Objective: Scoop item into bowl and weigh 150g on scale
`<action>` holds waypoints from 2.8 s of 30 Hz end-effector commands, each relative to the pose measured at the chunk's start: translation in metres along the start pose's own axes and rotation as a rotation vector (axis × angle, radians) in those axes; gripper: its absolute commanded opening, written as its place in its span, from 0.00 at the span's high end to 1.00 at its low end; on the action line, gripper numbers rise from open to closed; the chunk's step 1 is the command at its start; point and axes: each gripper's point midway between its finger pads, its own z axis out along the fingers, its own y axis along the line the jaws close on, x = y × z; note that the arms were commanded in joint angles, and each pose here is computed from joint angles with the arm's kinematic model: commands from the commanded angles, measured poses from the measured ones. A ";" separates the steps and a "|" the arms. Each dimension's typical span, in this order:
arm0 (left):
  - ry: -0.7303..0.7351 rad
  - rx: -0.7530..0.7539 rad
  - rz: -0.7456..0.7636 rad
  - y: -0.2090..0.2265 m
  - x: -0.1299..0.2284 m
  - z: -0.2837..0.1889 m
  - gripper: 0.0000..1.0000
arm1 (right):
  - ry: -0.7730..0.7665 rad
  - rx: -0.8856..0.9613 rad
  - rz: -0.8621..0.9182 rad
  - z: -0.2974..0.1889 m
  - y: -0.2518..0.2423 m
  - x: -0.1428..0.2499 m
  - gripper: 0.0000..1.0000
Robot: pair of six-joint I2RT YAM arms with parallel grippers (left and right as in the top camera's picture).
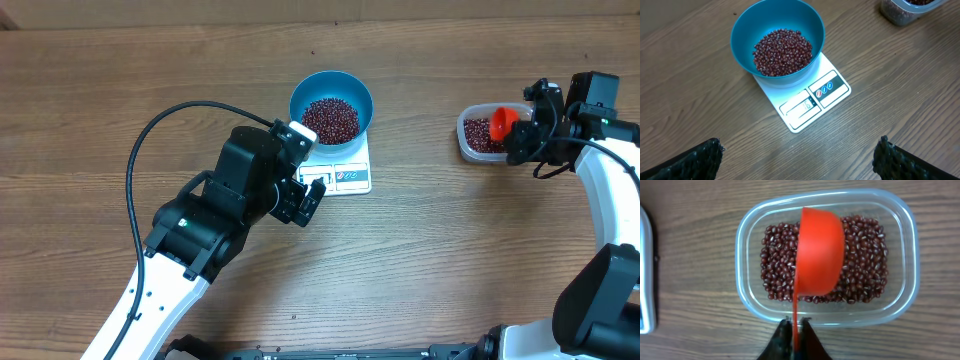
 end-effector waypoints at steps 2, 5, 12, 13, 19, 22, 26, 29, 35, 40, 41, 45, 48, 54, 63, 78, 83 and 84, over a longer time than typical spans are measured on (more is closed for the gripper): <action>-0.023 -0.015 -0.016 0.004 -0.008 -0.006 0.00 | 0.003 -0.004 0.001 0.001 0.000 0.001 0.96; -0.023 -0.015 -0.016 0.004 -0.008 -0.006 0.01 | 0.003 -0.004 0.001 0.001 0.000 0.001 0.82; -0.024 -0.015 -0.016 0.004 -0.008 -0.006 0.00 | 0.003 -0.004 0.001 0.001 0.000 0.001 0.77; -0.024 -0.015 -0.016 0.004 -0.008 -0.006 0.00 | 0.003 -0.004 0.001 0.001 0.000 0.001 0.76; -0.024 -0.015 -0.016 0.004 -0.008 -0.006 0.00 | 0.003 -0.005 0.002 0.001 0.000 0.001 0.70; -0.024 -0.015 -0.016 0.004 -0.008 -0.006 0.00 | 0.002 -0.005 0.002 0.001 0.000 0.001 0.71; -0.024 -0.015 -0.016 0.004 -0.008 -0.006 0.00 | 0.003 -0.005 0.002 0.001 0.000 0.001 0.70; -0.024 -0.015 -0.016 0.004 -0.008 -0.006 0.01 | 0.003 -0.005 0.002 0.001 0.000 0.001 0.71; -0.024 -0.015 -0.016 0.004 -0.008 -0.006 0.01 | 0.003 -0.004 0.002 0.001 0.000 0.001 0.96; -0.024 -0.015 -0.016 0.004 -0.008 -0.006 0.01 | 0.003 -0.004 0.002 0.001 0.000 0.001 0.96; -0.023 -0.015 -0.016 0.004 -0.008 -0.006 0.00 | 0.003 -0.004 0.002 0.002 0.000 0.001 0.96; -0.024 -0.015 -0.016 0.004 -0.008 -0.006 0.00 | -0.009 -0.002 -0.002 0.006 -0.002 -0.002 0.96; -0.024 -0.015 -0.016 0.004 -0.008 -0.006 0.00 | 0.014 -0.007 0.005 0.017 -0.004 0.001 0.96; -0.024 -0.015 -0.016 0.004 -0.008 -0.006 0.00 | 0.069 -0.017 0.024 0.036 -0.008 0.012 0.96; -0.024 -0.015 -0.016 0.004 -0.008 -0.006 0.00 | 0.086 -0.016 0.029 0.043 -0.010 0.015 0.78; -0.024 -0.015 -0.016 0.004 -0.008 -0.006 0.01 | 0.039 -0.005 0.117 0.044 -0.013 0.003 0.75; -0.024 -0.015 -0.016 0.004 -0.008 -0.006 0.00 | 0.030 0.003 0.118 0.044 -0.014 0.001 0.75; -0.024 -0.015 -0.016 0.004 -0.008 -0.006 0.00 | 0.032 0.015 0.122 0.044 -0.016 0.002 0.75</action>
